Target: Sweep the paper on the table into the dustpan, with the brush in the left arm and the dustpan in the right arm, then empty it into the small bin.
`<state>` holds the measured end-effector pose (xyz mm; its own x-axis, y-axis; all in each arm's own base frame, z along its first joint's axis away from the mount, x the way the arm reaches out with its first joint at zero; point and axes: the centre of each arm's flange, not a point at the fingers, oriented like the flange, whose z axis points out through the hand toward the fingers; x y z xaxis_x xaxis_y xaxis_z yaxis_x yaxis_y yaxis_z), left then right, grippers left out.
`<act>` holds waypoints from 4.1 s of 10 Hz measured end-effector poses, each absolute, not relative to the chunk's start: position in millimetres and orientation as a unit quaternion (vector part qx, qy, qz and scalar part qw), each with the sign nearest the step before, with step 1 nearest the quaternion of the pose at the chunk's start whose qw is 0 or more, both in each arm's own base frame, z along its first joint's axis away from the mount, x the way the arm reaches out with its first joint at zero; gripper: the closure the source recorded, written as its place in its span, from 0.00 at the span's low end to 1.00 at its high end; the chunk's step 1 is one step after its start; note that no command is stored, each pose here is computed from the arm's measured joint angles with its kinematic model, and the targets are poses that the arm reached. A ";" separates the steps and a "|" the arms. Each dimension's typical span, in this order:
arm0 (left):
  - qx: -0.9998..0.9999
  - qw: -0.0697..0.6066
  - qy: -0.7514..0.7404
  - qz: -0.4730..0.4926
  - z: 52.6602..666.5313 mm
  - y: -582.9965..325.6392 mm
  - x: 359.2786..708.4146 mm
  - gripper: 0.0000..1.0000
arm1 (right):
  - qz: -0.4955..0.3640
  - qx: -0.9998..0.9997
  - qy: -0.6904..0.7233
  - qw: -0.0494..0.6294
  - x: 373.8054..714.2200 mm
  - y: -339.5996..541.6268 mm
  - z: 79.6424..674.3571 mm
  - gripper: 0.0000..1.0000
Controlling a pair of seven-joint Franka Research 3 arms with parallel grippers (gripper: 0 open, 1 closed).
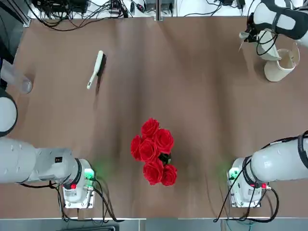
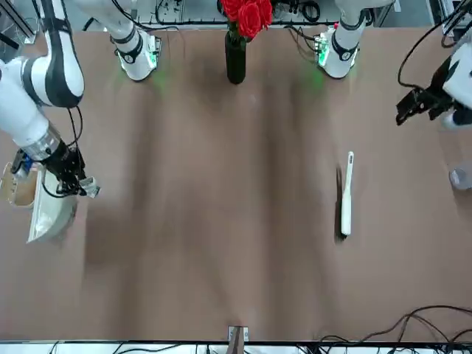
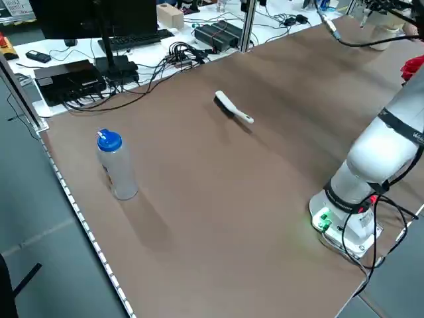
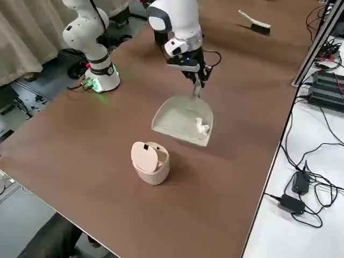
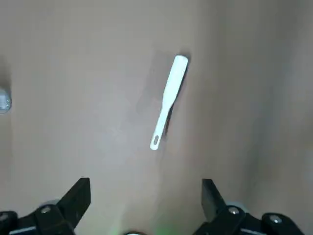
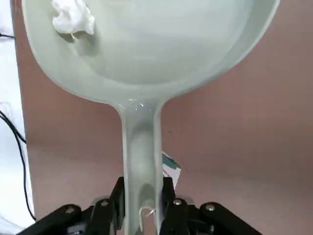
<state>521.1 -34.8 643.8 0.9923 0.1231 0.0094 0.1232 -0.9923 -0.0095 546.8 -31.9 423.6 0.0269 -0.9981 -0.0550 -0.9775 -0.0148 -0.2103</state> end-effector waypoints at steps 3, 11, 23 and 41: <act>-0.998 0.004 -0.063 -0.010 649.4 -32.9 520.5 0.00 | -0.019 -0.701 0.710 0.070 527.9 -45.2 425.9 0.67; -0.998 0.005 -0.056 0.000 639.5 -41.0 527.2 0.00 | 0.010 -0.665 0.746 0.040 507.9 -83.8 431.3 0.67; -0.999 0.006 -0.042 0.005 640.8 -58.0 524.2 0.00 | 0.099 -0.700 0.707 0.000 487.4 -107.9 450.5 0.67; -0.999 0.006 -0.041 0.003 642.3 -57.3 524.4 0.00 | 0.160 -0.777 0.603 0.078 453.7 -190.3 478.5 0.67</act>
<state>524.4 -57.3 642.3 0.9966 0.0818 -0.0063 0.0817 -0.9966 -0.0115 453.7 -190.3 478.5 0.2211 -0.9127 -0.3436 -0.9629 -0.2603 0.0719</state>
